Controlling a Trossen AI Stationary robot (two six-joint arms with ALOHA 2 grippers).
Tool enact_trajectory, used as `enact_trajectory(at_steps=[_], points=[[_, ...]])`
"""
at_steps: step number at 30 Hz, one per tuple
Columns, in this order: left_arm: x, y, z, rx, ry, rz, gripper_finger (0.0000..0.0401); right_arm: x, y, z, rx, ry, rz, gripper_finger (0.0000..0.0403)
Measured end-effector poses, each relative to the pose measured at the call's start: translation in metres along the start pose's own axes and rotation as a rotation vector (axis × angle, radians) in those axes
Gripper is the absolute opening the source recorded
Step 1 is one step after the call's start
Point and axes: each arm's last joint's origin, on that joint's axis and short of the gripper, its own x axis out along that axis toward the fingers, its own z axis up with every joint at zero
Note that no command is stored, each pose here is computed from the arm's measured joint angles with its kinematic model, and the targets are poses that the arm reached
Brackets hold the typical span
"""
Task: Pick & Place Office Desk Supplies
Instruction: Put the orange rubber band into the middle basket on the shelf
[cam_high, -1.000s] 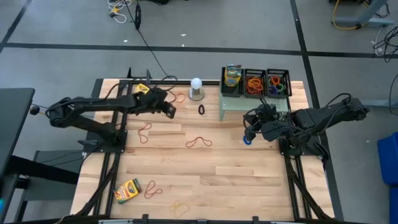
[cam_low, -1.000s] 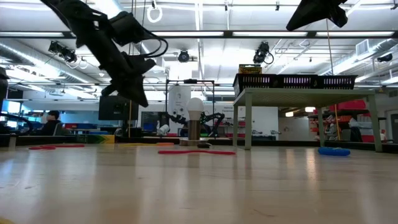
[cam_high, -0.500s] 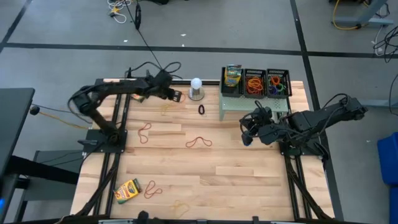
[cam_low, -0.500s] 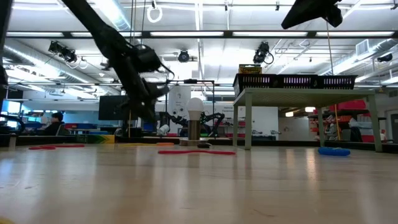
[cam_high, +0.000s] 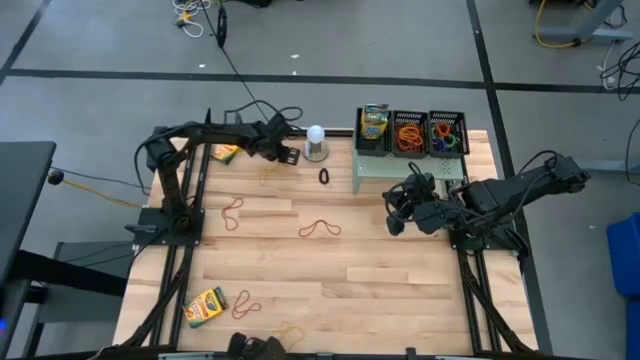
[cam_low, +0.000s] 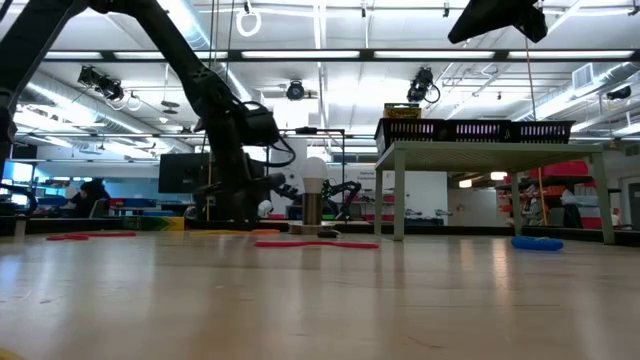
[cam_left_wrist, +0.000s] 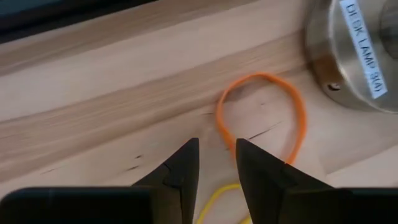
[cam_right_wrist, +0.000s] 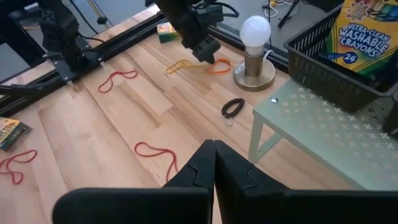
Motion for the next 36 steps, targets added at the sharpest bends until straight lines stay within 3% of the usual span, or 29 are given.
enact_trajectory(at_steps=[16,22,36], points=[[0.005,-0.002,-0.003,-0.054,0.017,0.006,0.0073,0.000,0.000,0.000,-0.021,-0.010,-0.010,0.0007],[0.004,-0.005,-0.006,-0.010,0.007,0.022,0.0008,0.000,0.000,0.001,-0.018,-0.012,-0.007,0.0007],[-0.023,-0.009,-0.007,0.153,-0.020,0.051,0.0003,0.000,0.000,0.001,-0.017,-0.014,-0.005,0.0007]])
